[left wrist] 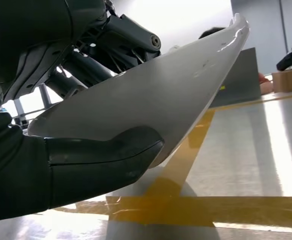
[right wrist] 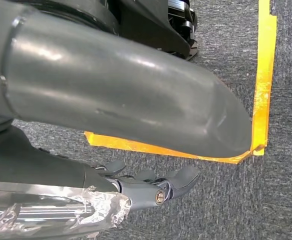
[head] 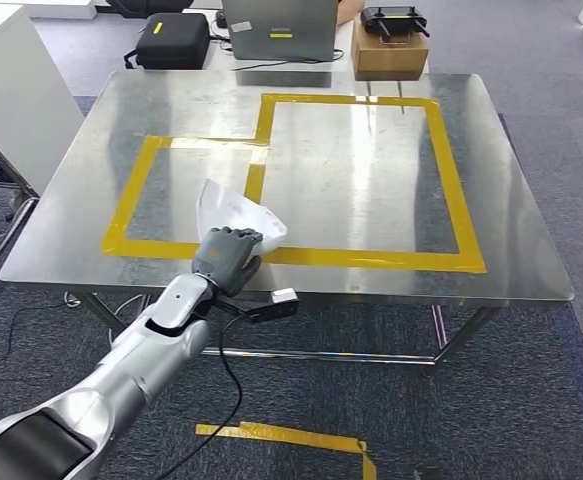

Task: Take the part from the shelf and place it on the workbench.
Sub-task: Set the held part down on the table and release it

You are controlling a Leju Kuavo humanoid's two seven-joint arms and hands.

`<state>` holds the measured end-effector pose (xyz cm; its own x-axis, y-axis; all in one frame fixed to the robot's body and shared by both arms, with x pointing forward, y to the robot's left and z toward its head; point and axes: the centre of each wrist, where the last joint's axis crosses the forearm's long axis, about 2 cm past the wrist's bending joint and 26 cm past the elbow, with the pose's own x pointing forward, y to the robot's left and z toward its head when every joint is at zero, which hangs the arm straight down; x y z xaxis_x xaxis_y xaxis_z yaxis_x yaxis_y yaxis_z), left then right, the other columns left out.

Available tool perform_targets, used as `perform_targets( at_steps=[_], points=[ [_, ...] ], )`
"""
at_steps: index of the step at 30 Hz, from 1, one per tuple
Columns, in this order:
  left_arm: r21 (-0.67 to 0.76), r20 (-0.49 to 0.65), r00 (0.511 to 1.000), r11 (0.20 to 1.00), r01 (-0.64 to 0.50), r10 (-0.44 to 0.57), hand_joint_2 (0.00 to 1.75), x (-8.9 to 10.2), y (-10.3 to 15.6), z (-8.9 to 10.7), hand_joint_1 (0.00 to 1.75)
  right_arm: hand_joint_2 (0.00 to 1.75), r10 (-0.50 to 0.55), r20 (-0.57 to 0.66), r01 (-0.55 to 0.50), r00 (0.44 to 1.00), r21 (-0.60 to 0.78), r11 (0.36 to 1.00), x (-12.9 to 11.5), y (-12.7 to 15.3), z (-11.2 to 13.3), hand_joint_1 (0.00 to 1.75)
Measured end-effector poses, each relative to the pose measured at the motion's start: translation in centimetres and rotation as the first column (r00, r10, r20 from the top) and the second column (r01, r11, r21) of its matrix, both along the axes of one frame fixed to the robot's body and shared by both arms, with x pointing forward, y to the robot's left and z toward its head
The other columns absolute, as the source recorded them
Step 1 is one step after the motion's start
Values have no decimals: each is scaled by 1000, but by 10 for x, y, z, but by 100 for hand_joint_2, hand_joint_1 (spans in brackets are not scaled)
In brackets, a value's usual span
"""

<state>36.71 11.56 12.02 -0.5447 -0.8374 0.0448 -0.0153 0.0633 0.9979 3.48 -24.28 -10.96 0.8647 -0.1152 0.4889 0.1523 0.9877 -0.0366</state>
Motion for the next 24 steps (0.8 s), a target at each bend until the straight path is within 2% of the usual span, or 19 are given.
perform_targets(
  at_steps=[15,24],
  points=[
    [80,11,988,985,-155,155,175,12,46,-14,175,0,5,-13,-4,1000,1,1000,-1,1,0,0],
    [85,5,973,969,-230,231,175,16,63,-18,175,0,3,-17,-3,1000,0,1000,-1,1,0,0]
  ],
)
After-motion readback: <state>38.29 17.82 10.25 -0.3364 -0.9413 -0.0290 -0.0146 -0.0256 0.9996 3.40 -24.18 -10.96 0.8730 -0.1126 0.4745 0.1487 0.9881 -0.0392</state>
